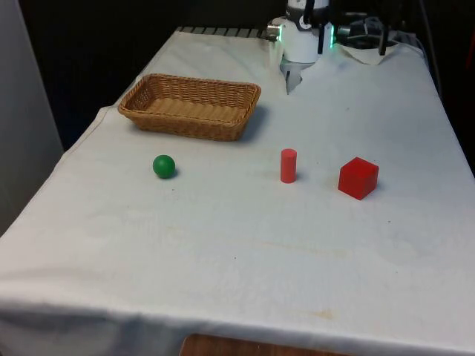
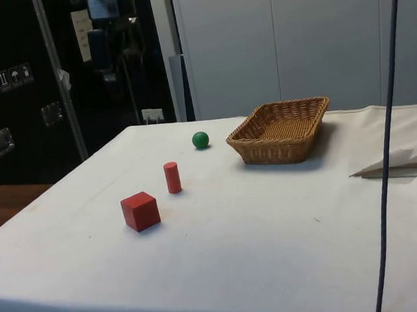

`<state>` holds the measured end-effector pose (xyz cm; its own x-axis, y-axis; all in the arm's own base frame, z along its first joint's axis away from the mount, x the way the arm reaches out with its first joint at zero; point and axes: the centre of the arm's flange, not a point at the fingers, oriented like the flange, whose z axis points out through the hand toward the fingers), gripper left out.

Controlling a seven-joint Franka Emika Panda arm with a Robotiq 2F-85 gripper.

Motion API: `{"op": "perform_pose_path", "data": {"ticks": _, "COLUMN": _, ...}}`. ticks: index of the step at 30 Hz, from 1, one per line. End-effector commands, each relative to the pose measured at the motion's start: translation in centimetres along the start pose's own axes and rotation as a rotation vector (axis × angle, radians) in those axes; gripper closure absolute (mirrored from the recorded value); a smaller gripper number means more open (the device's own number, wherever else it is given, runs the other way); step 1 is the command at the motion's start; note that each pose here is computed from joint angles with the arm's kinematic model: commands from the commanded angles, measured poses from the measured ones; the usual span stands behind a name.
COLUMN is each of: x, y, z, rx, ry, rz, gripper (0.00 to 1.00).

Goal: Pick up the object to the left of the cylinder and place it into the basket.

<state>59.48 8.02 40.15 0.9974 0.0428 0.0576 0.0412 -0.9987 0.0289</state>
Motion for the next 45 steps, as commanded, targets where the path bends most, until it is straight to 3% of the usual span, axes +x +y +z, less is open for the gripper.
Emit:
{"op": "perform_pose_path", "data": {"ticks": 1, "x": 0.2, "y": -0.5, "z": 0.3, "rx": -0.001, "ry": 0.012, "rz": 0.003, "gripper": 0.00}}
{"op": "perform_pose_path", "data": {"ticks": 2, "x": 0.1, "y": -0.2, "z": 0.2, "rx": -0.001, "ry": 0.002, "rz": 0.000, "gripper": 0.00}}
{"op": "perform_pose_path", "data": {"ticks": 3, "x": 0.3, "y": -0.7, "z": 1.0, "rx": -0.002, "ry": 0.016, "rz": 0.005, "gripper": 0.00}}
{"op": "perform_pose_path", "data": {"ticks": 12, "x": 0.6, "y": -1.3, "z": 3.5, "rx": -0.003, "ry": 0.031, "rz": 0.011, "gripper": 0.00}}
{"op": "perform_pose_path", "data": {"ticks": 13, "x": 0.6, "y": -1.3, "z": 3.6, "rx": -0.010, "ry": 0.023, "rz": 0.009, "gripper": 0.00}}
{"op": "perform_pose_path", "data": {"ticks": 16, "x": 0.5, "y": -1.4, "z": 4.5, "rx": 0.002, "ry": 0.037, "rz": 0.019, "gripper": 0.00}}
{"op": "perform_pose_path", "data": {"ticks": 19, "x": 0.5, "y": -1.5, "z": 5.4, "rx": 0.009, "ry": 0.040, "rz": 0.027, "gripper": 0.00}}
{"op": "perform_pose_path", "data": {"ticks": 20, "x": 0.5, "y": -1.4, "z": 5.3, "rx": -0.002, "ry": 0.033, "rz": 0.024, "gripper": 0.00}}
{"op": "perform_pose_path", "data": {"ticks": 28, "x": 0.5, "y": -2.0, "z": 7.1, "rx": 0.023, "ry": 0.047, "rz": 0.042, "gripper": 0.00}}
{"op": "perform_pose_path", "data": {"ticks": 29, "x": 0.5, "y": -1.8, "z": 7.1, "rx": 0.013, "ry": 0.040, "rz": 0.040, "gripper": 0.00}}
{"op": "perform_pose_path", "data": {"ticks": 31, "x": 0.5, "y": -2.3, "z": 7.4, "rx": 0.024, "ry": 0.048, "rz": 0.043, "gripper": 0.00}}
{"op": "perform_pose_path", "data": {"ticks": 45, "x": 1.1, "y": -4.6, "z": 9.9, "rx": 0.010, "ry": 0.054, "rz": 0.044, "gripper": 0.00}}
